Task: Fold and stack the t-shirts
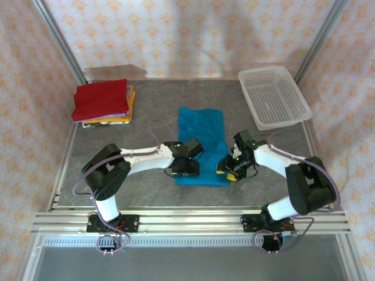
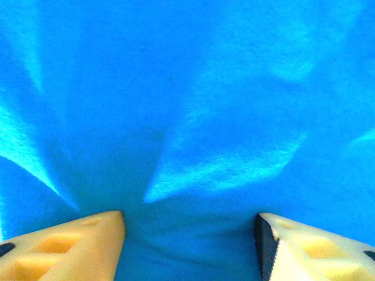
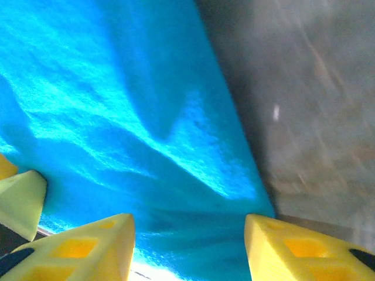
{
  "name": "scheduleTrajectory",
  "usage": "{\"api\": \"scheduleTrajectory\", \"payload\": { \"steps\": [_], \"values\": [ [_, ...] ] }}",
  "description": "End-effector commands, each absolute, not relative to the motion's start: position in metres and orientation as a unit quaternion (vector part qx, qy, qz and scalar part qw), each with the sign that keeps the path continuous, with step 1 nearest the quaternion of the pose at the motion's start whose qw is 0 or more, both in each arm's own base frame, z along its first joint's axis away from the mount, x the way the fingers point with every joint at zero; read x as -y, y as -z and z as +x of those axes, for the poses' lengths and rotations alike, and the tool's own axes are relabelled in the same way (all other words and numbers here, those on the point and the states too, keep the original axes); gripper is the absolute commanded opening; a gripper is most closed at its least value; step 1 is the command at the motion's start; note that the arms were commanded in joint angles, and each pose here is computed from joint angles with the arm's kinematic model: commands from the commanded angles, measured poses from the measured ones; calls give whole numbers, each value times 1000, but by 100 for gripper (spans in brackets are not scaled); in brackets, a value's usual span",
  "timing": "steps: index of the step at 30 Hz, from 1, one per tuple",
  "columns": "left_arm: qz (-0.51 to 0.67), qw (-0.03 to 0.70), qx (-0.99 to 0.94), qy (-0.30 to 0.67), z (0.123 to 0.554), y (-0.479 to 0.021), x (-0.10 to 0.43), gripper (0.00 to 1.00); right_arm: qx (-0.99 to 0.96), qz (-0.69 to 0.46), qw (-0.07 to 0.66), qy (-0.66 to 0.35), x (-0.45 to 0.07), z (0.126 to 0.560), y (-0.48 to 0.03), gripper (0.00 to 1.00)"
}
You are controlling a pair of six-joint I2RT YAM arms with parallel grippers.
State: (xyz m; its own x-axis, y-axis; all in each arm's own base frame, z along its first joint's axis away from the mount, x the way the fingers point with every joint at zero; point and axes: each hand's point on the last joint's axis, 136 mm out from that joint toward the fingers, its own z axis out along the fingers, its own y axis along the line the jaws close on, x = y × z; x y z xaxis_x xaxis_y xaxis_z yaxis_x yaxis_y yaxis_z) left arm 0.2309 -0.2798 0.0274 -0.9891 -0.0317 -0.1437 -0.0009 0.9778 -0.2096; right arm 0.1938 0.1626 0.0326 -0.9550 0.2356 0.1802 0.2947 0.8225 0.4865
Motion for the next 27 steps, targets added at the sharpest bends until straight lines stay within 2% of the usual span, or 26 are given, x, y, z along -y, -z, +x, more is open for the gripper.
{"api": "scheduleTrajectory", "payload": {
  "steps": [1,9,13,19,27],
  "values": [
    [-37,68,-995,58,213,-36,253,63,957,-168,72,225,-144,164,-35,53],
    [-54,107,-989,87,201,-77,231,64,956,-184,60,222,-130,137,-49,52],
    [-56,88,-988,113,190,-65,231,64,949,-191,65,241,-137,138,-44,49],
    [-105,72,-974,189,182,-43,238,56,944,-189,75,258,-145,144,-41,44],
    [-123,64,-970,201,177,-29,232,47,940,-189,91,268,-153,150,-34,38]
  ]
}}
